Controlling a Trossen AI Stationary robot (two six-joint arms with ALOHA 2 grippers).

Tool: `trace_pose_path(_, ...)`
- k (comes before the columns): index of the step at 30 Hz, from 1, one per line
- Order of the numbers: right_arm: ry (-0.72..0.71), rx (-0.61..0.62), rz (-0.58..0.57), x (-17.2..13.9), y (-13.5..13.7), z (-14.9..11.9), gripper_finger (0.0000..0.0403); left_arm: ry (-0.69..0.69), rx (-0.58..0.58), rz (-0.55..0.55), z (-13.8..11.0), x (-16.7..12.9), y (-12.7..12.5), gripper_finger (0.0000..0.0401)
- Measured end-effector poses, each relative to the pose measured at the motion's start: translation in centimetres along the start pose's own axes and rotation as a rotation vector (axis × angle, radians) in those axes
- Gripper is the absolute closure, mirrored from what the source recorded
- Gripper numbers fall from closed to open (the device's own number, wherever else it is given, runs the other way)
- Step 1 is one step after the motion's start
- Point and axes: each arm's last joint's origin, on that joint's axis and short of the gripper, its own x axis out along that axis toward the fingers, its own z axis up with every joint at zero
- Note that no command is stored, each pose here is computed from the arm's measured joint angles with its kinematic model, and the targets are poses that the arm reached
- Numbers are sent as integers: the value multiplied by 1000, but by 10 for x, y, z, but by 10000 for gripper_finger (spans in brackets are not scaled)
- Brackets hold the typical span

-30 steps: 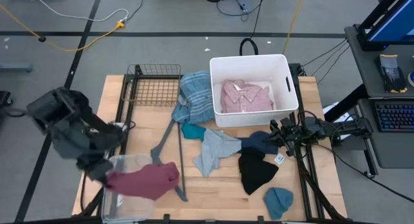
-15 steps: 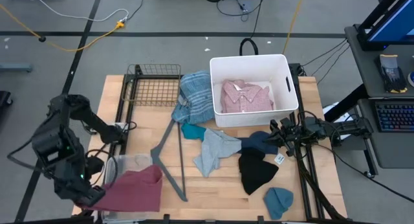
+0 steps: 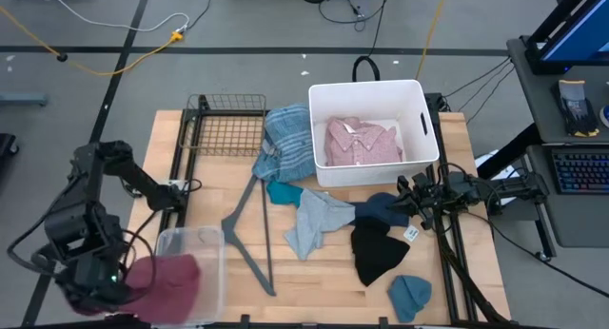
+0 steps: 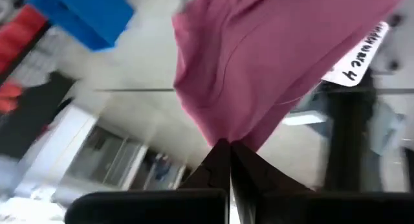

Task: Pick & Place Cloths
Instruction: Put the pink boxers into the transparent bin

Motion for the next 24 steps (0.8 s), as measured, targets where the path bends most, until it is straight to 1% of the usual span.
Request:
trace_pose_path(5,0,1,0,0,0,0,399,-51,20,-85,3,-3,-5,401)
trace_pose_path(8,0,0,0,0,0,0,399,-122,64,-188,6,-8,-9,401)
trace_pose_path(11,0,0,0,0,0,0,399,-223,114,-327,10,-16,-15,401)
trace_pose_path(15,0,-1,0,0,0,0,399,-351,179,-464,17,-28,-22,401)
trace_pose_path(20,0,0,0,0,0,0,399,-545,276,-597,28,-45,-32,401)
trace_pose_path(24,0,1,0,0,0,0,399,-708,370,-662,35,-58,-39,401)
